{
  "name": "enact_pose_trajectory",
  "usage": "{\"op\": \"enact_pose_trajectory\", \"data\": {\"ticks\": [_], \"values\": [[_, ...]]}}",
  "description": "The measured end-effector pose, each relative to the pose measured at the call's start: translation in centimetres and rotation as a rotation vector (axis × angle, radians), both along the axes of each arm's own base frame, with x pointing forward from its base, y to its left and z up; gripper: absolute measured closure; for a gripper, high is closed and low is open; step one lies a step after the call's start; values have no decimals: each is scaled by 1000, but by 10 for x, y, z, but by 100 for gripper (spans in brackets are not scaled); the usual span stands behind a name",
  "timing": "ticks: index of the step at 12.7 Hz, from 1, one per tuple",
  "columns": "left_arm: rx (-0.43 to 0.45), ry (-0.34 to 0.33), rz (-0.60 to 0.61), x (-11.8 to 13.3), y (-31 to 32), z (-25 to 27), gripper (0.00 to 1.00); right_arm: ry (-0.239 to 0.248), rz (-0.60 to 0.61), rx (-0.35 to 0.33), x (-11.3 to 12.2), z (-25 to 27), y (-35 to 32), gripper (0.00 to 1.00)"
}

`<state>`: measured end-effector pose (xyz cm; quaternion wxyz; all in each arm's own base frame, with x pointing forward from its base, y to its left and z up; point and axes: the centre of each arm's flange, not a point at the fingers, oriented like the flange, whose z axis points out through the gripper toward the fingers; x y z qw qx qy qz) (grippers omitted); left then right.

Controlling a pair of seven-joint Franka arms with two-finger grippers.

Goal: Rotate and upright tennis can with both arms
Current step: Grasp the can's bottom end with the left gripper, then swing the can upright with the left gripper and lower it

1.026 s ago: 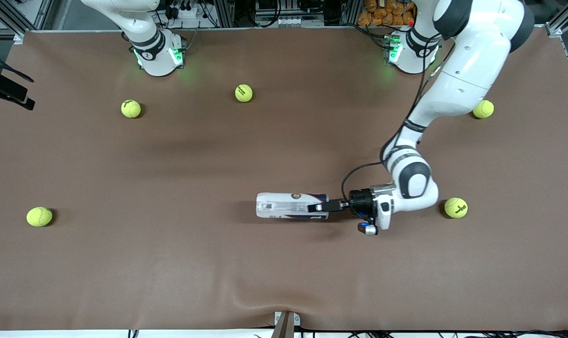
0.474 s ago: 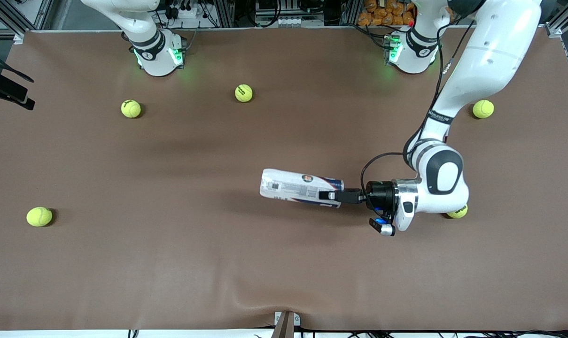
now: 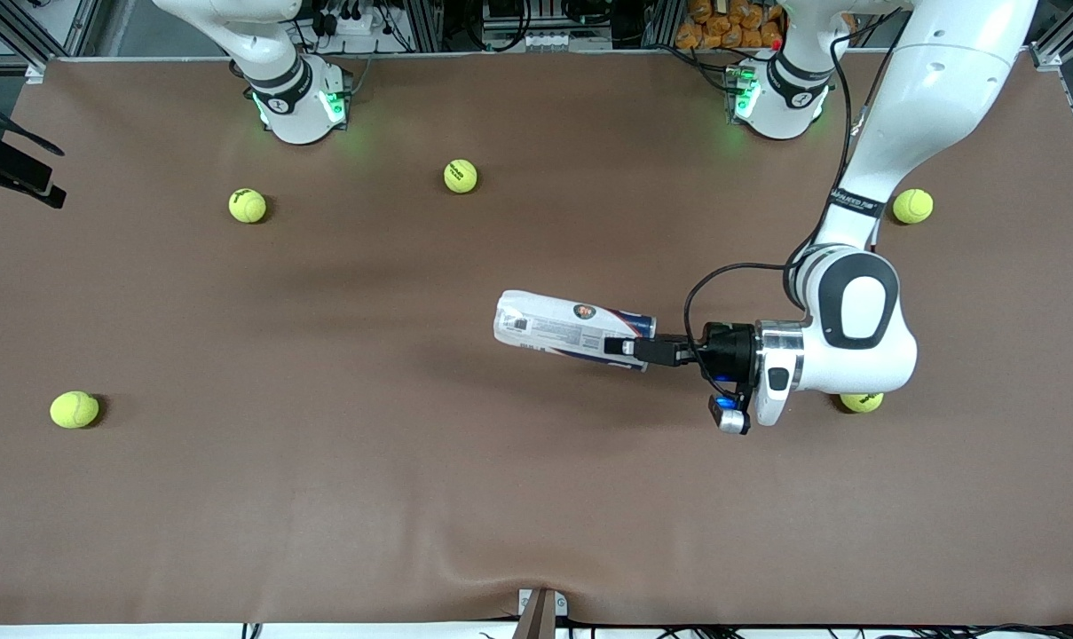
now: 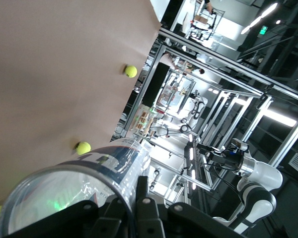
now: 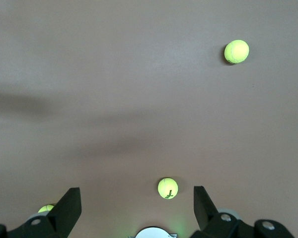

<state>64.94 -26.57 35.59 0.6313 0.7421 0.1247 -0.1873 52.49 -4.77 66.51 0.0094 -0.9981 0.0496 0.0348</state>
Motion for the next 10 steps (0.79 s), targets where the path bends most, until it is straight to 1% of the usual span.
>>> {"op": "enact_pose_trajectory", "data": {"ticks": [1,3,7,10], "values": [[28,9,-8,-1,-1,7,98,0,0,0,0,0,0,0],[110,28,-24,-1,-11,26,98,0,0,0,0,0,0,0],[307,62,-56,-3,-31,61,98,0,0,0,0,0,0,0],[482,91,-77,-12,-55,81,98,0,1,0,0,0,1,0]]}}
